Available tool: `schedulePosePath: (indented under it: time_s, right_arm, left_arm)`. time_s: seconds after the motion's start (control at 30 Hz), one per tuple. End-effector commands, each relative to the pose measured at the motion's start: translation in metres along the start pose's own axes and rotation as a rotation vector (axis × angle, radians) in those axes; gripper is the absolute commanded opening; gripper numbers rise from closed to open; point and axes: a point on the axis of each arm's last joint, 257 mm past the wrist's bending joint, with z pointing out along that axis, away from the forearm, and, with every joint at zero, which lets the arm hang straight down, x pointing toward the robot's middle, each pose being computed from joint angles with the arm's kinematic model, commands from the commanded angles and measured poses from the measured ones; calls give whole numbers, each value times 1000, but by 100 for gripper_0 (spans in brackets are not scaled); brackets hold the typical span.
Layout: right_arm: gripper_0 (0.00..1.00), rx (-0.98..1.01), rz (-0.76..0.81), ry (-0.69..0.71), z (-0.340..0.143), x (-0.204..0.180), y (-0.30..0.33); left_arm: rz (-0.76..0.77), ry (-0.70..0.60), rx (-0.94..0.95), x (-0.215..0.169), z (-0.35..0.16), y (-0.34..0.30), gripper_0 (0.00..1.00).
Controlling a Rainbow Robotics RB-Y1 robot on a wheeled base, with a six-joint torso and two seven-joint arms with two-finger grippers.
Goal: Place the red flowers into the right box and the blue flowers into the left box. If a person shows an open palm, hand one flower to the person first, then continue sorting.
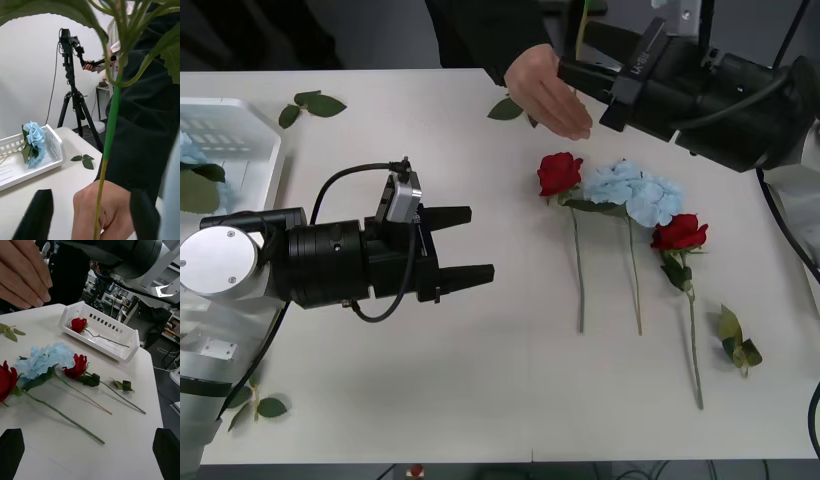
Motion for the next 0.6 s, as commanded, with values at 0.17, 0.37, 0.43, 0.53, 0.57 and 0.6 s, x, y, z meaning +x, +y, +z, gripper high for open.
schedulePosePath:
  time_s: [0.17,0.37,0.43,0.53,0.57,0.6]
  right_arm:
    - [100,-21,-16,-29,0,-16,8]
    - [100,-50,-63,56,-37,-5,-1]
    - [100,-82,-89,104,-53,0,0]
    - [100,-107,-40,197,-77,12,-2]
    - [100,-111,-18,234,-84,18,-2]
    - [100,-113,18,278,-93,24,-2]
  left_arm:
    - [67,-4,2,-16,-3,4,100]
    - [67,-3,3,-16,-3,4,100]
    - [66,-5,4,-16,-3,3,100]
    - [65,-5,1,-16,-4,4,100]
    - [66,-5,3,-16,-3,4,100]
    - [66,-5,4,-16,-3,3,100]
